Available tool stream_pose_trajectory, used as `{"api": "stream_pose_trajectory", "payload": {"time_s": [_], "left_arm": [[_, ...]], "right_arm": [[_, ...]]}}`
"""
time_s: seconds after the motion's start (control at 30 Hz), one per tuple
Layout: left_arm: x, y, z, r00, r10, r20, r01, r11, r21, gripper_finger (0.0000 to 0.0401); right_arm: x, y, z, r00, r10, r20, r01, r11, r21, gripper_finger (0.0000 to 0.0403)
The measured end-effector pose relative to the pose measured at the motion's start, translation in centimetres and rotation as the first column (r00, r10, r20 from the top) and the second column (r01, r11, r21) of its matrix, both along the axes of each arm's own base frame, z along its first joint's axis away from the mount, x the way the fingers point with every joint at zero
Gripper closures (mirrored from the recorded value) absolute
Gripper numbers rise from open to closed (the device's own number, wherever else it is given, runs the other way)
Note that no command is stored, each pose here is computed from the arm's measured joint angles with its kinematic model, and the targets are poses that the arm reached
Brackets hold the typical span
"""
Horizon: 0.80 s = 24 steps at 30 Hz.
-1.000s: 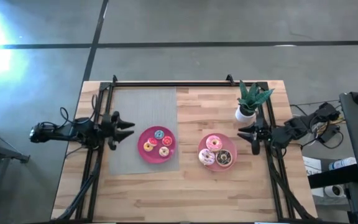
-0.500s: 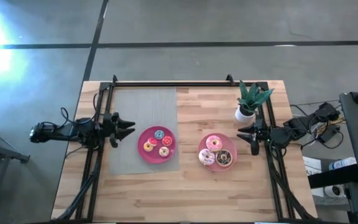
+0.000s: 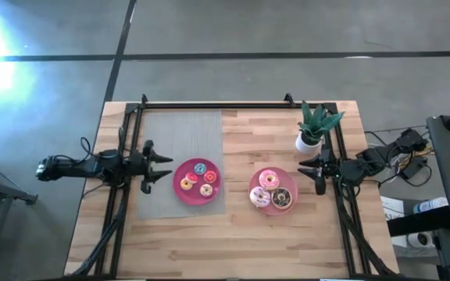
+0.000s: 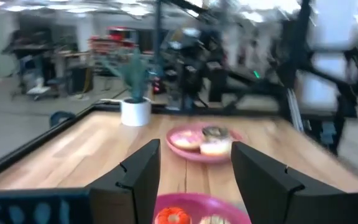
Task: Pick & Place donuts
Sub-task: Return to Home Position
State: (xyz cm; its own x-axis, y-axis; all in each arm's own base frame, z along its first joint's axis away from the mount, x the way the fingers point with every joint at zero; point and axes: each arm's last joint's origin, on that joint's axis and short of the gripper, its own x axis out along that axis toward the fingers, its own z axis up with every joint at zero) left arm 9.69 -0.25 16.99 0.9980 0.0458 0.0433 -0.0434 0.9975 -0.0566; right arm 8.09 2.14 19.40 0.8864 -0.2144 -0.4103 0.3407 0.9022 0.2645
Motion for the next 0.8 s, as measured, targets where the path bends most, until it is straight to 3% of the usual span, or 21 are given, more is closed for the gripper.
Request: {"api": "stream_pose_trajectory", "payload": {"time_s": [0.07, 0.13, 0.27, 0.43, 0.8], "left_arm": [[0.0, 0.0, -0.1, 0.999, -0.045, -0.022, 0.046, 0.996, 0.080, 0.0230], [0.0, 0.2, -0.2, 0.998, -0.047, -0.028, 0.050, 0.995, 0.086, 0.0230], [0.0, 0.9, -0.2, 1.000, 0.009, -0.022, -0.011, 0.997, -0.081, 0.0230], [0.0, 1.2, -0.2, 0.999, 0.043, -0.003, -0.042, 0.962, -0.271, 0.0230], [0.0, 1.2, -0.1, 0.999, 0.044, 0.004, -0.041, 0.949, -0.311, 0.0230]], "right_arm": [[0.0, 0.0, 0.0, 1.000, 0.000, 0.000, 0.000, 1.000, 0.000, 0.0273], [0.0, 0.0, 0.0, 1.000, 0.000, 0.001, 0.000, 1.000, 0.000, 0.0271], [0.0, 0.0, 0.0, 1.000, 0.001, 0.003, -0.001, 1.000, 0.002, 0.0268], [0.0, 0.0, 0.0, 1.000, 0.001, 0.004, -0.001, 1.000, 0.002, 0.0272], [0.0, 0.0, 0.0, 1.000, 0.001, 0.004, -0.001, 1.000, 0.002, 0.0276]]}}
